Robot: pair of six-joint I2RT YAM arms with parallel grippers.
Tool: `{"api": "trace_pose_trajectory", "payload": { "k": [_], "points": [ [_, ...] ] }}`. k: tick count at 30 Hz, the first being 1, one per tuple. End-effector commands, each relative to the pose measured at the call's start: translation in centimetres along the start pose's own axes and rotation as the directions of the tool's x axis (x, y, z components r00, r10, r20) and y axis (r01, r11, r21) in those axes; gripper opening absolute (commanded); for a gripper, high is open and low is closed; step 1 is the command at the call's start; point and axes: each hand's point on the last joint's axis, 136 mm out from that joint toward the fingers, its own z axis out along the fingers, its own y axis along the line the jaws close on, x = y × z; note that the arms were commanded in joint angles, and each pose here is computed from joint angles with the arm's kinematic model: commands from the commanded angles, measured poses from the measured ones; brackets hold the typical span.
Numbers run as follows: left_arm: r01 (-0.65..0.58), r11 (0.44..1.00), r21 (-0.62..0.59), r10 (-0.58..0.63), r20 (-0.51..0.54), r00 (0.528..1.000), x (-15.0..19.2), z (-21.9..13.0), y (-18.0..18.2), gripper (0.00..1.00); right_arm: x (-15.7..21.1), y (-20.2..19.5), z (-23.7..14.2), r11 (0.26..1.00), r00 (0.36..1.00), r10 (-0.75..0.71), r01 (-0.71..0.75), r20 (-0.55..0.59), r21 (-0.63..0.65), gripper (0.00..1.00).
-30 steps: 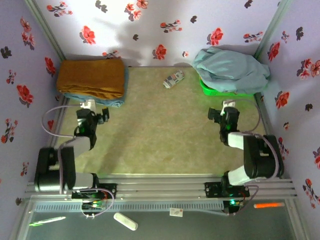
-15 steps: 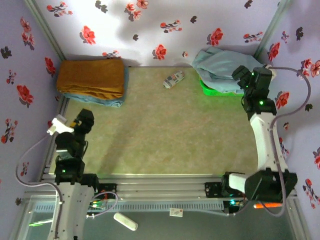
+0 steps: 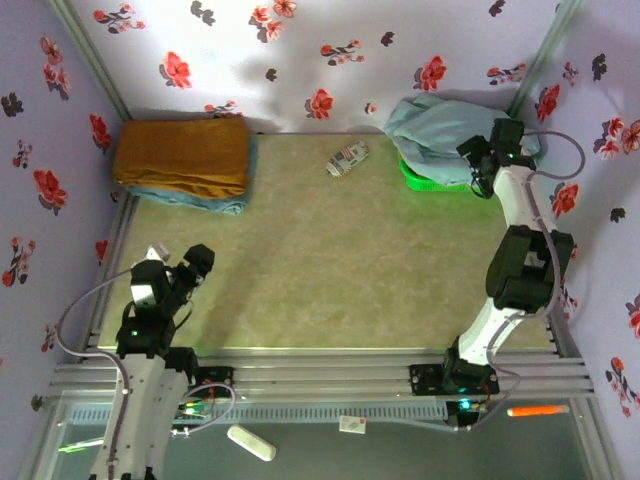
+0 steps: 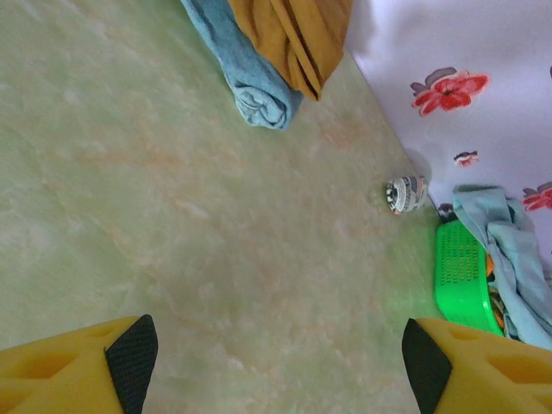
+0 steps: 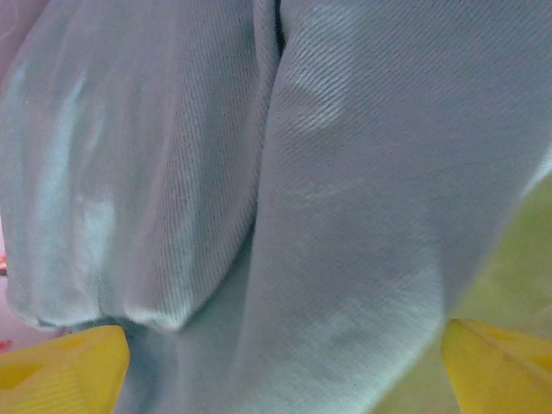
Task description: Fold and stack the trousers
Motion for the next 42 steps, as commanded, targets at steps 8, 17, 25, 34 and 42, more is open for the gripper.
{"api": "trace_pose_trajectory", "payload": {
  "k": [8,17,25,34,42],
  "points": [
    [-0.04,0.999,0.025,0.041,-0.041,0.998,0.5,-1.3,-1.2,0.79,-0.7,4.7,0.7,0.982,0.997,0.039,-0.051,-0.066,-0.183,0.05],
    [-0.066,0.994,0.085,0.067,-0.011,0.998,-0.9,-2.0,-3.9,0.78,-0.2,11.4,-12.8,0.902,0.985,-0.129,0.166,0.118,-0.398,0.0],
    [-0.107,0.988,0.114,0.108,-0.001,0.994,-2.0,-2.4,-5.9,0.77,3.3,15.1,-26.4,0.748,0.945,-0.196,0.316,0.262,-0.583,0.0],
    [-0.124,0.981,0.149,0.122,0.021,0.992,-3.1,-3.0,-8.0,0.76,20.2,18.0,-38.4,0.372,0.834,-0.506,0.441,0.22,-0.817,0.0],
    [-0.152,0.978,0.142,0.145,0.061,0.988,-4.3,-4.5,-9.3,0.81,37.8,16.1,-36.4,0.278,0.614,-0.789,0.381,0.017,-0.882,0.67]
  ]
}}
